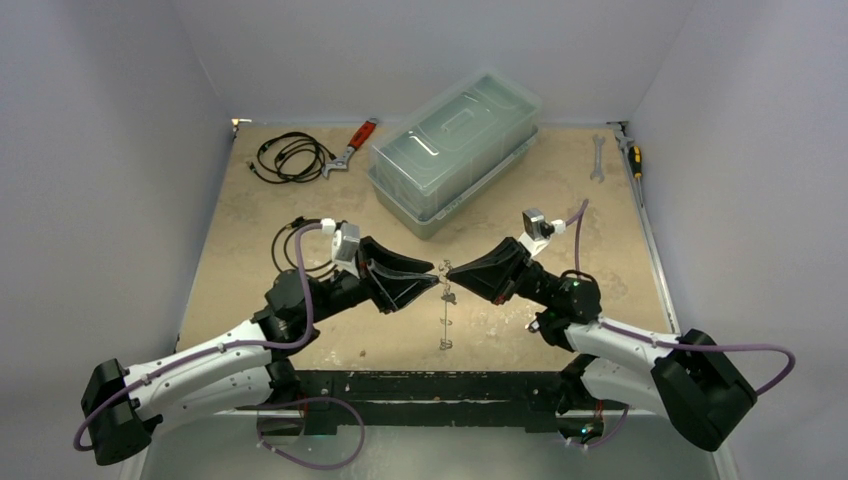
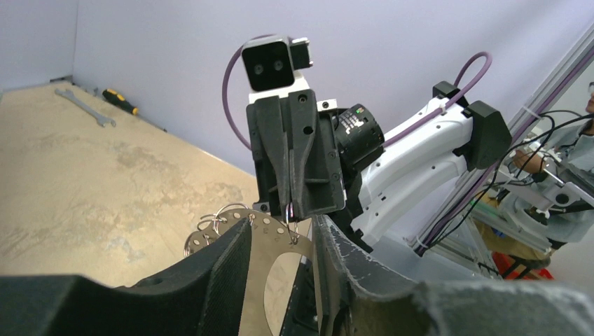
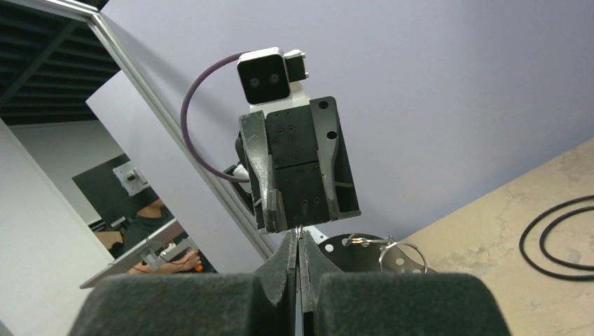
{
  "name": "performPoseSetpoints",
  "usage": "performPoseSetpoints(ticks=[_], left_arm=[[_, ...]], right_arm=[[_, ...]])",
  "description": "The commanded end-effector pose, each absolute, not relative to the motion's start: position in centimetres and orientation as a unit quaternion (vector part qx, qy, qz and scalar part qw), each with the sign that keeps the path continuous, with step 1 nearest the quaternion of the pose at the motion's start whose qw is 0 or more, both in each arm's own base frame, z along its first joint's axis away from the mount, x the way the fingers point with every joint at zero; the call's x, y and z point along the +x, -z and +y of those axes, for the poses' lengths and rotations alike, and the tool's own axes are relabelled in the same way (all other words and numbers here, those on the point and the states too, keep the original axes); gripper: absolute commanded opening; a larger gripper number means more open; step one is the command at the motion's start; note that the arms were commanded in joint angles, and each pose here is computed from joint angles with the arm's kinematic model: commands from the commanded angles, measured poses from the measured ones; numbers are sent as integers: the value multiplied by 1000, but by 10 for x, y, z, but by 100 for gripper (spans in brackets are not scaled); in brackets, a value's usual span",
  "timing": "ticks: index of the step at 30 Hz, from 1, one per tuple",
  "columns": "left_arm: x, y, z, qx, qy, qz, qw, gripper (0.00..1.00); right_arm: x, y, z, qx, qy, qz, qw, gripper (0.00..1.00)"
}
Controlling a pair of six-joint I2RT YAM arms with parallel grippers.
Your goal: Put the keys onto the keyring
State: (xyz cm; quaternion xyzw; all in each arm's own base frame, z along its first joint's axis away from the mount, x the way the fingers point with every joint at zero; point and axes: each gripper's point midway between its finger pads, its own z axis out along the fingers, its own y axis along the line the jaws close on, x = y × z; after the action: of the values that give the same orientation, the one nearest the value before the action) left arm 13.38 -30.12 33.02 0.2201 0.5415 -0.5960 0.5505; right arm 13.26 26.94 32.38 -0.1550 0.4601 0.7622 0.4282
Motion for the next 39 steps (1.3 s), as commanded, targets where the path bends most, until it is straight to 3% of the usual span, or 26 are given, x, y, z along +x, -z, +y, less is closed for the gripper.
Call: performPoseSetpoints(ticks=[1,13,21,39], left_arm=[[132,-352,-293,197,618,498,576,33],[132,-340,-304,205,629,505,554,32],[132,-336,-305,204,628,512,549,37],[123,-336,-314,219,652,503,523,26]], right_arm=[[107,-374,245,-179,-794,335,475,0],[104,-384,242,-182,-795,319,482,0],[97,-388,235,-182,-796,308,489,0],[99,-388,237,-182,-795,309,489,0]])
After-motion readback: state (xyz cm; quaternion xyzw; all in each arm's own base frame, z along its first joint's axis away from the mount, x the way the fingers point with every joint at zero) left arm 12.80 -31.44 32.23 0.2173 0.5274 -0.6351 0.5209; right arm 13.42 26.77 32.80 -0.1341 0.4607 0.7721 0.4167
